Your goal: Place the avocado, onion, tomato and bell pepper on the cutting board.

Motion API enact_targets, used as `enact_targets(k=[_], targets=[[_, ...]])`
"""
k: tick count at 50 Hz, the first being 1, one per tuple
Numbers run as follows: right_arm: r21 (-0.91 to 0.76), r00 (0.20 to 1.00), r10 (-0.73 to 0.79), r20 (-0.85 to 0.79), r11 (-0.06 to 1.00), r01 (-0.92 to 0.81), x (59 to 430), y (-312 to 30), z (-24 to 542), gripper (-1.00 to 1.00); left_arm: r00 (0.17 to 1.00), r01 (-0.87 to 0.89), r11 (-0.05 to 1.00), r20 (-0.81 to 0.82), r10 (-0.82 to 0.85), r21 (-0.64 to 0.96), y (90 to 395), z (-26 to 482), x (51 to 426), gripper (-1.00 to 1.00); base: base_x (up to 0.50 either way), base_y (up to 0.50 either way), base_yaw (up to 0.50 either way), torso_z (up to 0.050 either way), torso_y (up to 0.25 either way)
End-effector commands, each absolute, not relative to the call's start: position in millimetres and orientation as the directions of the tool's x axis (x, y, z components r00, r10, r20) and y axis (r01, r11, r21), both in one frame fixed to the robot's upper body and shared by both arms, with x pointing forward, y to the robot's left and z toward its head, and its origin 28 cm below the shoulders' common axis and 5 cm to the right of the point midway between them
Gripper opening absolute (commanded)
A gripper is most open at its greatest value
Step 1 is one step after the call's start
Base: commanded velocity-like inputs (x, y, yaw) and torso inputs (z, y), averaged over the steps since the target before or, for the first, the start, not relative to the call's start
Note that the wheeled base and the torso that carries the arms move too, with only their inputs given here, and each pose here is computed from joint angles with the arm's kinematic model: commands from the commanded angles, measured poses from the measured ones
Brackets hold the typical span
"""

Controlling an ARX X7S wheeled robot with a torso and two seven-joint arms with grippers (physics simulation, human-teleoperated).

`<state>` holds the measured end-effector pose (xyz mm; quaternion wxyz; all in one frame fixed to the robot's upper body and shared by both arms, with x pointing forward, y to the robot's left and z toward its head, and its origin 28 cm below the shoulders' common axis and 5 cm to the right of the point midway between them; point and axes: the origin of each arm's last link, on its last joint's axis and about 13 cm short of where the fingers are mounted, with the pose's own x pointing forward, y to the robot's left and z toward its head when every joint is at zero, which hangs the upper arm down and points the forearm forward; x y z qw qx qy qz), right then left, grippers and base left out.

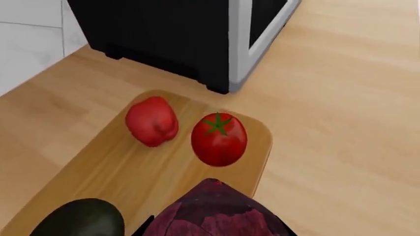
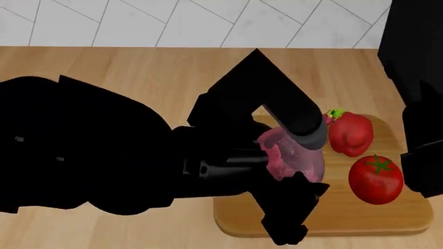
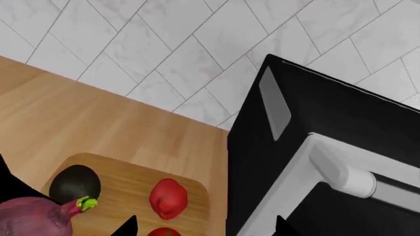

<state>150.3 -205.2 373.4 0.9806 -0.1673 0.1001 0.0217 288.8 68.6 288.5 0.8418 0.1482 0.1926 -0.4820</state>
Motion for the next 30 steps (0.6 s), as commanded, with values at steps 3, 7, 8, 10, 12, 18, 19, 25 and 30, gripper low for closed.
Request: enact_targets(k=[3, 7, 8, 10, 12, 18, 19, 25, 30], targets=[[-0.34, 0.98, 0.05, -0.192, 0.934, -0.114, 149.6, -200.5, 373.9, 1.0, 0.478, 0.858, 0.514, -0.392, -0.786, 0.016, 44.9, 279.9, 304.9, -1.0, 0.0, 0.0, 0.0, 0.0, 0.0], [-0.341, 0.98, 0.053, -0.193, 0.933, -0.118, 150.0, -199.7, 374.8, 1.0, 0.494, 0.845, 0.534, -0.378, -0.783, -0.001, 42.4, 274.8, 310.4, -1.0, 0.0, 0.0, 0.0, 0.0, 0.0], [-0.34, 0.98, 0.052, -0.192, 0.933, -0.117, 150.0, -199.8, 375.3, 1.0, 0.494, 0.844, 0.536, -0.376, -0.784, -0.009, 42.0, 273.8, 311.8, -1.0, 0.0, 0.0, 0.0, 0.0, 0.0], [-0.341, 0.98, 0.052, -0.193, 0.933, -0.117, 150.2, -199.8, 375.1, 1.0, 0.496, 0.841, 0.54, -0.367, -0.786, -0.019, 41.1, 272.7, 313.9, -1.0, 0.0, 0.0, 0.0, 0.0, 0.0], [-0.339, 0.98, 0.055, -0.193, 0.933, -0.119, 151.0, -199.3, 374.0, 1.0, 0.501, 0.838, 0.546, -0.364, -0.785, -0.024, 39.0, 269.0, 317.1, -1.0, 0.0, 0.0, 0.0, 0.0, 0.0], [-0.336, 0.98, 0.055, -0.194, 0.934, -0.119, 151.5, -199.7, 372.1, 1.0, 0.498, 0.832, 0.552, -0.371, -0.784, -0.049, 34.0, 259.9, 319.6, -1.0, 0.0, 0.0, 0.0, 0.0, 0.002], [-0.335, 0.98, 0.056, -0.193, 0.935, -0.12, 151.5, -199.5, 372.3, 1.0, 0.494, 0.833, 0.55, -0.372, -0.786, -0.058, 32.9, 259.5, 318.9, -1.0, 0.0, 0.0, 0.0, 0.0, 0.0], [-0.331, 0.98, 0.054, -0.192, 0.937, -0.116, 150.6, -200.2, 370.4, 1.0, 0.478, 0.835, 0.545, -0.395, -0.785, -0.072, 28.2, 247.4, 315.2, -1.0, 0.0, 0.0, 0.0, 0.0, 0.0], [-0.33, 0.98, 0.058, -0.189, 0.937, -0.119, 149.2, -200.5, 370.3, 1.0, 0.486, 0.827, 0.557, -0.402, -0.776, -0.076, 27.9, 242.4, 315.4, -1.0, 0.0, 0.0, 0.0, 0.0, 0.0]])
